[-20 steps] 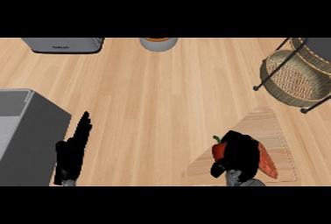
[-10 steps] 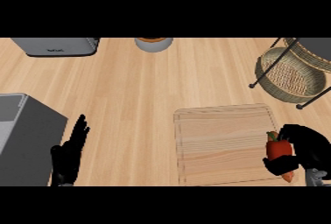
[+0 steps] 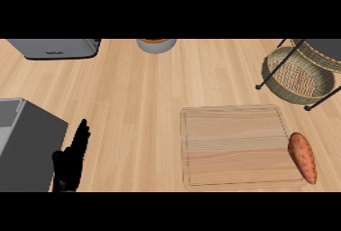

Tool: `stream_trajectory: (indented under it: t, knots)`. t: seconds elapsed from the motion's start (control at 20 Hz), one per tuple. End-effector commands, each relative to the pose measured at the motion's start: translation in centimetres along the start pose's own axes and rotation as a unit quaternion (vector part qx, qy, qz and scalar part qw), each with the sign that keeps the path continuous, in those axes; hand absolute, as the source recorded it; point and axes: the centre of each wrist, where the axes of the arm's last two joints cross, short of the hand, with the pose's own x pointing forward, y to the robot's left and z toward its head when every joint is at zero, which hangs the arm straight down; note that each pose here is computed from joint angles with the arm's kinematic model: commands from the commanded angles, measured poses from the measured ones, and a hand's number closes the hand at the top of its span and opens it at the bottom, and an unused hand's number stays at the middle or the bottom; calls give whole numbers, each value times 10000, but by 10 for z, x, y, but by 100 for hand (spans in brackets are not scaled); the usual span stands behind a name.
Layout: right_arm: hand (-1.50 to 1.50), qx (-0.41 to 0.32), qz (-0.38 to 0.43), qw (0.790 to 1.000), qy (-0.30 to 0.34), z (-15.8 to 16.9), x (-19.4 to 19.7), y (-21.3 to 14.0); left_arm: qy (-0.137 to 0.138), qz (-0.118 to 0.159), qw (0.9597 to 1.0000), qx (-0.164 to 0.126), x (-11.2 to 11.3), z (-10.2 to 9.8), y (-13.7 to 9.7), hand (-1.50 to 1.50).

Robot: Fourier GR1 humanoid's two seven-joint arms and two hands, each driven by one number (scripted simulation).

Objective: Pick the bell pepper from the cutting board and place it in the tiered basket

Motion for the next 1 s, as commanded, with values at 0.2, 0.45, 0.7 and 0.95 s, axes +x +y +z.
stream_trajectory:
  t: [0.2,0.45,0.7,0.95]
  knots:
    - [150,-1295,-490,9847,-1059,39,-3,-138,136,-1,9999,26,0,-12,-3,0]
    - [150,-1523,-399,9833,-908,48,14,-172,7,-44,9999,-156,10,-1,-6,0]
    - [150,-1631,-479,9824,-770,32,56,-175,49,-55,9996,-263,7,-3,-11,0]
    - [150,-1641,-565,9831,-577,-7,64,-171,64,-20,9997,-244,14,-21,1,0]
